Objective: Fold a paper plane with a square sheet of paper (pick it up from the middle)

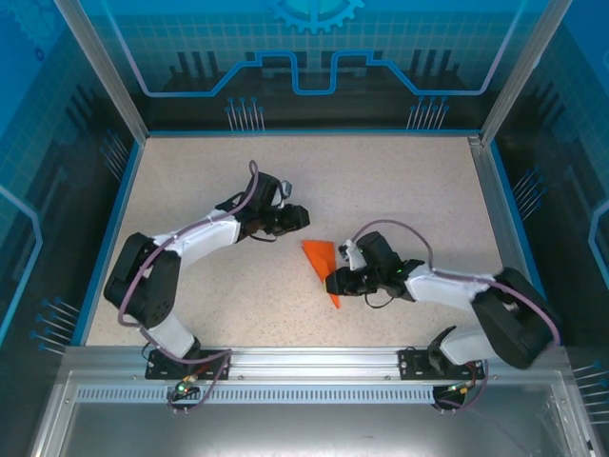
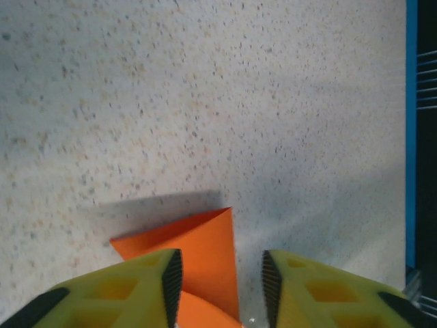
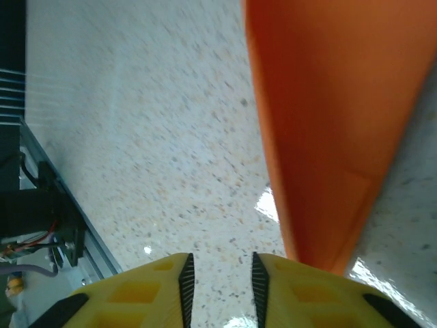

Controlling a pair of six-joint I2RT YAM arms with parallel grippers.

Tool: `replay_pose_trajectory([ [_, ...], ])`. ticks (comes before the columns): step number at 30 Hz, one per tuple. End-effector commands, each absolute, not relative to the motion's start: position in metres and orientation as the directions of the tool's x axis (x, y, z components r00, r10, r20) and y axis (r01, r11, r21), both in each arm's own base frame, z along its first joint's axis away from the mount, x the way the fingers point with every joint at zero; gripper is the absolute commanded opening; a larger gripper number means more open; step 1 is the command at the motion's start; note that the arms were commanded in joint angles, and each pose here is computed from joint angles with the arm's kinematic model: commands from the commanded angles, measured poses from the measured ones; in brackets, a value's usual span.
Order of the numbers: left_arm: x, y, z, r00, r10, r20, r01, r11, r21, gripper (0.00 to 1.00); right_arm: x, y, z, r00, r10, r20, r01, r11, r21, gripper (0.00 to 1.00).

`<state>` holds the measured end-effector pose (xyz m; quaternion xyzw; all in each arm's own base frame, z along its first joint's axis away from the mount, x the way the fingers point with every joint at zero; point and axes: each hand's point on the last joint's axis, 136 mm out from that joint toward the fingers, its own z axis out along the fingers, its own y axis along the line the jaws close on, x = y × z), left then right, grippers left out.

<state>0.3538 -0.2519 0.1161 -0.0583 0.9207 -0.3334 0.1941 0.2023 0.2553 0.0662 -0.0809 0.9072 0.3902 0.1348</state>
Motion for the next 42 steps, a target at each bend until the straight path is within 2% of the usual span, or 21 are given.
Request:
replay_pose_trajectory([
  [1,0.322,-0.233,0.094,-0.923,-0.275,-0.268,-0.105,0.852,-0.513,0.45,0.218,0.216,0.078,-0.925,0.036,-0.378,-0.211,0.779,0.590,0.37],
  [5,0.302,-0.243,0.092,-0.924,-0.260,-0.282,-0.106,0.879,-0.464,0.49,0.227,0.171,0.083,-0.893,0.167,-0.418,-0.116,0.813,0.571,0.46],
  [9,0.290,-0.258,0.087,-0.929,-0.240,-0.283,-0.107,0.904,-0.414,0.53,0.230,0.145,0.076,-0.889,0.239,-0.391,-0.040,0.810,0.585,0.58],
  [13,0.282,-0.269,0.083,-0.930,-0.226,-0.288,-0.104,0.918,-0.384,0.56,0.229,0.138,0.066,-0.903,0.250,-0.351,-0.002,0.812,0.583,0.61],
  [18,0.277,-0.261,0.085,-0.911,-0.278,-0.304,-0.157,0.917,-0.366,0.60,0.230,0.130,0.057,-0.889,0.290,-0.354,0.043,0.823,0.566,0.73],
  [24,0.275,-0.255,0.093,-0.907,-0.273,-0.322,-0.149,0.921,-0.360,0.65,0.228,0.123,0.048,-0.875,0.319,-0.363,0.072,0.828,0.556,0.77],
  [29,0.283,-0.266,0.090,-0.907,-0.268,-0.324,-0.137,0.917,-0.375,0.66,0.231,0.128,0.055,-0.872,0.296,-0.389,0.024,0.821,0.571,0.78],
  [37,0.284,-0.274,0.071,-0.909,-0.320,-0.267,-0.198,0.895,-0.399,0.70,0.231,0.143,0.072,-0.885,0.221,-0.410,-0.081,0.795,0.602,0.79],
  [42,0.283,-0.278,0.059,-0.909,-0.358,-0.211,-0.260,0.886,-0.383,0.71,0.224,0.138,0.066,-0.911,0.161,-0.380,-0.084,0.829,0.553,0.79],
])
